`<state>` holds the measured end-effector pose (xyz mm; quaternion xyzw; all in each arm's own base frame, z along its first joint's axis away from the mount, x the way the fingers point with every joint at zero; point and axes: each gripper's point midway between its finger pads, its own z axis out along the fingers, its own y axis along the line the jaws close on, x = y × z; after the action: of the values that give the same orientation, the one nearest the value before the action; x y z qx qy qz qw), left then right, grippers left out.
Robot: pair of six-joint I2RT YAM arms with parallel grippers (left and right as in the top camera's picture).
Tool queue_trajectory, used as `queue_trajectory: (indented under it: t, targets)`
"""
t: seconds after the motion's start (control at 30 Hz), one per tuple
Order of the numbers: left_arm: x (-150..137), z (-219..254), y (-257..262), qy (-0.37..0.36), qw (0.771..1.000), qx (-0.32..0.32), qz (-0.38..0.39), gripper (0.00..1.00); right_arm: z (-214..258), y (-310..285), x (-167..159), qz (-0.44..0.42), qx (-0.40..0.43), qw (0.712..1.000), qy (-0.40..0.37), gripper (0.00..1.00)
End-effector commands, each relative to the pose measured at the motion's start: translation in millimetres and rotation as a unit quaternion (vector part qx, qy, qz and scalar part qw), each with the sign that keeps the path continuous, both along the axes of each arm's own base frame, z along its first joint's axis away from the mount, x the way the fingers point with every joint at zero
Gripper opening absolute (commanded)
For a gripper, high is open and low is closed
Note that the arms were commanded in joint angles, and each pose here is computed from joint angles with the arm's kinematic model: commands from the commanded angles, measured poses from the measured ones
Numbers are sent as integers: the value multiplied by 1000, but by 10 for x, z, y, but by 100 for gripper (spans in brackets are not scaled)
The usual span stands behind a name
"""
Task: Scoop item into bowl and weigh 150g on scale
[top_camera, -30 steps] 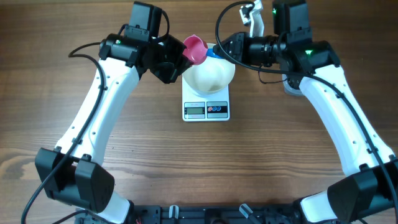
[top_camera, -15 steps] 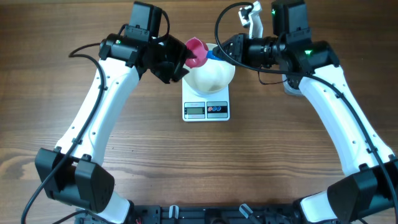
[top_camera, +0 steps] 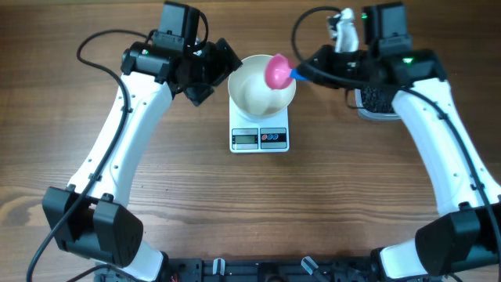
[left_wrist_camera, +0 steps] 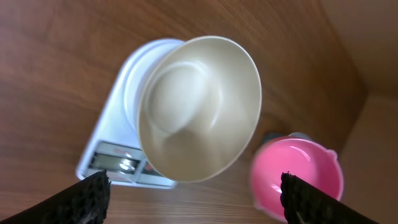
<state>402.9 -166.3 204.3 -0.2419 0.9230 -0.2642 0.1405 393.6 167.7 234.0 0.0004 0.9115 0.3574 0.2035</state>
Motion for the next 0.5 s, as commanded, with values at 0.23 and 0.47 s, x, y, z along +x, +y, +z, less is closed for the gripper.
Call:
queue_trajectory:
  t: [0.23, 0.47]
  targets:
    - [6, 457, 145, -151, 974, 99, -139, 91, 336, -1087, -191, -78, -136, 985, -71, 4]
    - [-232, 754, 55, -180, 967, 95, -151, 87, 799, -1460, -515, -137, -222, 955, -141, 4]
